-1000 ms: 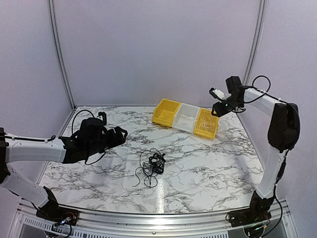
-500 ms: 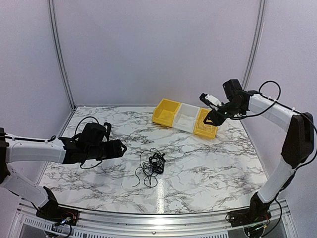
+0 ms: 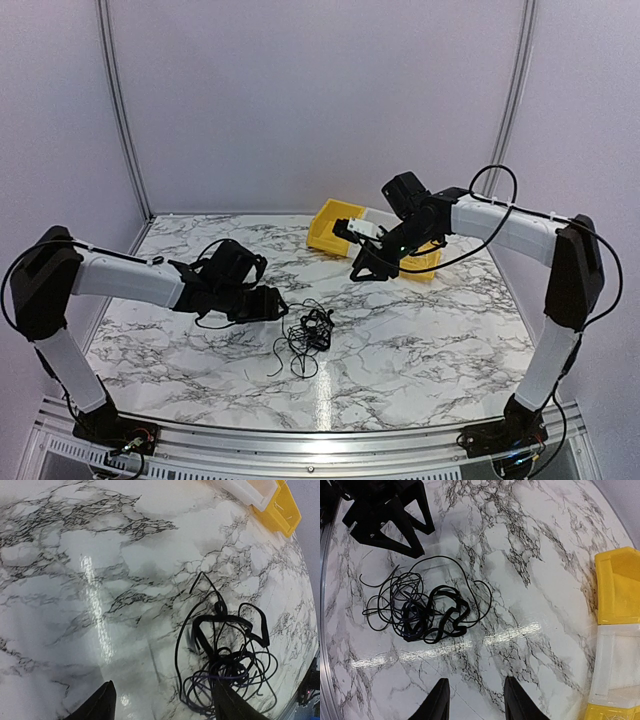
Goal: Untangle the cables
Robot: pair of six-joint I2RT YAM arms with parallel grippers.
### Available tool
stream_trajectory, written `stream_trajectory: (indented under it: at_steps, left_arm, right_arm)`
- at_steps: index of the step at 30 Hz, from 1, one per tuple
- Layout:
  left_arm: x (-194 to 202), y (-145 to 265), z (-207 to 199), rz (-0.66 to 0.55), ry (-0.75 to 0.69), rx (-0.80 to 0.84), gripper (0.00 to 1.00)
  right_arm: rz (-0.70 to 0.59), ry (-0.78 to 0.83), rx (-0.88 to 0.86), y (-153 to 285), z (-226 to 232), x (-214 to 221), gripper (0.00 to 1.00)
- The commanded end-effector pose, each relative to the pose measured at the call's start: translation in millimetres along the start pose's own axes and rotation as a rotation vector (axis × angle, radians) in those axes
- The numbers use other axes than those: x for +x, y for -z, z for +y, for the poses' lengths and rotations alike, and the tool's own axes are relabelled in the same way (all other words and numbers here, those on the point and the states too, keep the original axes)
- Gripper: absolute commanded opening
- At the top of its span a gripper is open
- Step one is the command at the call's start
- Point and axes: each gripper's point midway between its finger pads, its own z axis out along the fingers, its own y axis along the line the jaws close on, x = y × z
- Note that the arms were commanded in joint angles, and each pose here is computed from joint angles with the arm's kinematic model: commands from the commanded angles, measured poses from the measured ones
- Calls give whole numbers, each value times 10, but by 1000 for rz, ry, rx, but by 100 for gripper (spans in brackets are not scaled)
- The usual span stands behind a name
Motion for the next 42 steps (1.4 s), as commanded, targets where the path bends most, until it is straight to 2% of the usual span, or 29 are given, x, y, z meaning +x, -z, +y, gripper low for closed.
stream_trajectory:
  at_steps: [1, 3, 8, 12, 15, 18, 22, 26, 31, 38, 42]
  left_arm:
    - [-52, -231, -94, 47, 50, 5, 64]
    - [-36, -379, -101, 73, 66, 3, 59]
    - [-69, -569, -170, 118, 62, 4, 38]
    - [-159, -532, -286, 106, 23, 38, 14]
    - [-318, -372, -427, 55, -26, 74, 5]
    - [-519, -75, -728, -24, -127, 166, 2]
    - [-752, 384, -1153, -146, -250, 304, 0]
    - [-808, 660, -1355, -173, -284, 382, 0]
    - [-872, 854, -1523, -199, -292, 433, 0]
    - [-913, 1001, -1750, -213, -310, 490, 0]
    - [-910, 1074, -1819, -215, -318, 506, 0]
  right_arm:
    - [-37, 20, -1, 28, 13, -172, 38]
    - [-36, 23, -6, 21, 54, -157, 38]
    - [-37, 32, 8, 79, 93, -137, 38]
    - [-38, 48, 17, 129, 111, -133, 38]
    - [-48, 62, 18, 173, 120, -178, 38]
    - [-87, 85, 1, 269, 141, -336, 38]
    - [-202, 150, -13, 517, 190, -720, 45]
    - [-229, 168, -21, 507, 162, -883, 57]
    - [-295, 214, -55, 466, 250, -1031, 64]
    - [-282, 231, -133, 200, 480, -1065, 66]
    - [-277, 194, -119, 46, 440, -1062, 67]
